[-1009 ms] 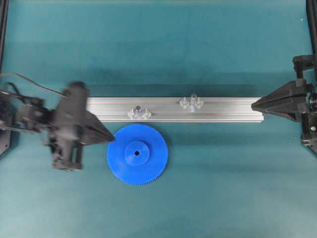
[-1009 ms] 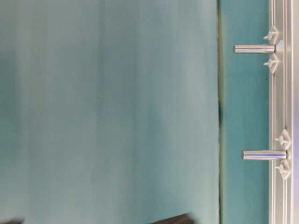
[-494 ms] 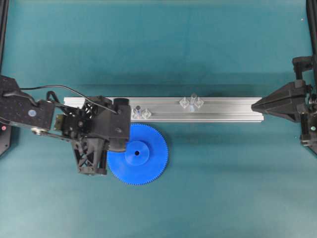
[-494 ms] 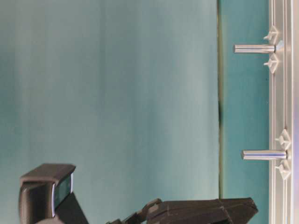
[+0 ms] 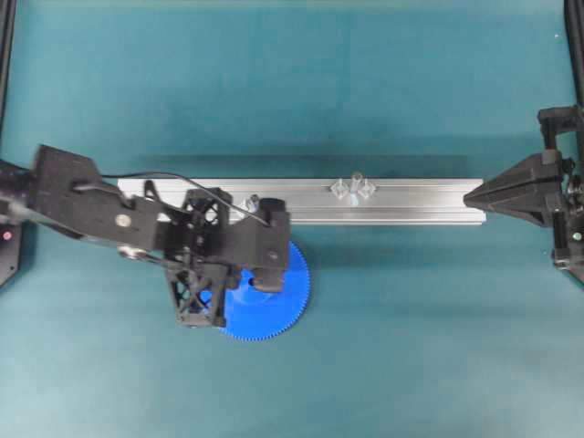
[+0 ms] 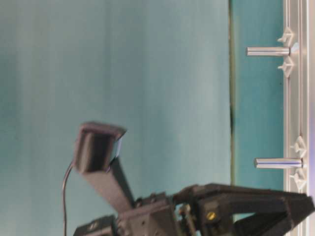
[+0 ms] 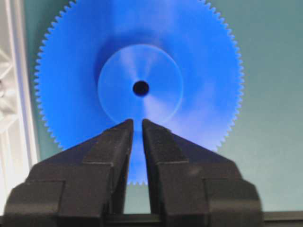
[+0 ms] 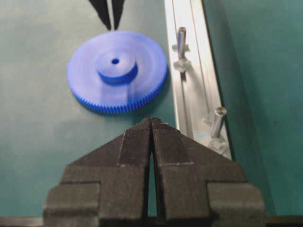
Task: Insert the large gear onto the shaft.
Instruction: 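Lower the left gripper around the gear hub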
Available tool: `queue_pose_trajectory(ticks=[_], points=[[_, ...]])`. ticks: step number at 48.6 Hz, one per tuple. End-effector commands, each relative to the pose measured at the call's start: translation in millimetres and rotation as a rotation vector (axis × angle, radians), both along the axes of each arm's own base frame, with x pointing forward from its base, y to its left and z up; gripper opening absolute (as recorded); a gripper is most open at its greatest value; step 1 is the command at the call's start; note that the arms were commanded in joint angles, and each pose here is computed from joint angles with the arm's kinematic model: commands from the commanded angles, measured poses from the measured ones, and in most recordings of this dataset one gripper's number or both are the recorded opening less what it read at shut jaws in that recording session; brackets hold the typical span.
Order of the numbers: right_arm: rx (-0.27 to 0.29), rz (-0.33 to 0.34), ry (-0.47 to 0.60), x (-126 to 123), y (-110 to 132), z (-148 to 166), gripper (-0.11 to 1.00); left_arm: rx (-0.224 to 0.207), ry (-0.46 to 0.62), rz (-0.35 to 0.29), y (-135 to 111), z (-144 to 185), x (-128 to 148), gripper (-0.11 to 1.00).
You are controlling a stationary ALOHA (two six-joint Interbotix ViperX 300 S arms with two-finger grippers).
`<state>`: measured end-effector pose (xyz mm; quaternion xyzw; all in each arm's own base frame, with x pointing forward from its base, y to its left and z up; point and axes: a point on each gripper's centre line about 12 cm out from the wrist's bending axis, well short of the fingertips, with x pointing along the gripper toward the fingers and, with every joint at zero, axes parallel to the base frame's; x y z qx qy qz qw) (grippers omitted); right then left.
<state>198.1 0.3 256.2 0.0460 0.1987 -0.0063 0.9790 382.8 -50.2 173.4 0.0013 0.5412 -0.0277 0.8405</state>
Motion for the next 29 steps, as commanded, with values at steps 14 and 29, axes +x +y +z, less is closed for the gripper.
queue_pose_trajectory(ticks=[14,29], points=[[0.012,-0.007,-0.043,2,0,6,0.04,0.012,0.065,-0.006,-6,-1,25,0.18],[0.014,-0.007,-0.057,-4,0,5,0.04,0.012,0.073,-0.008,-8,-5,30,0.18]])
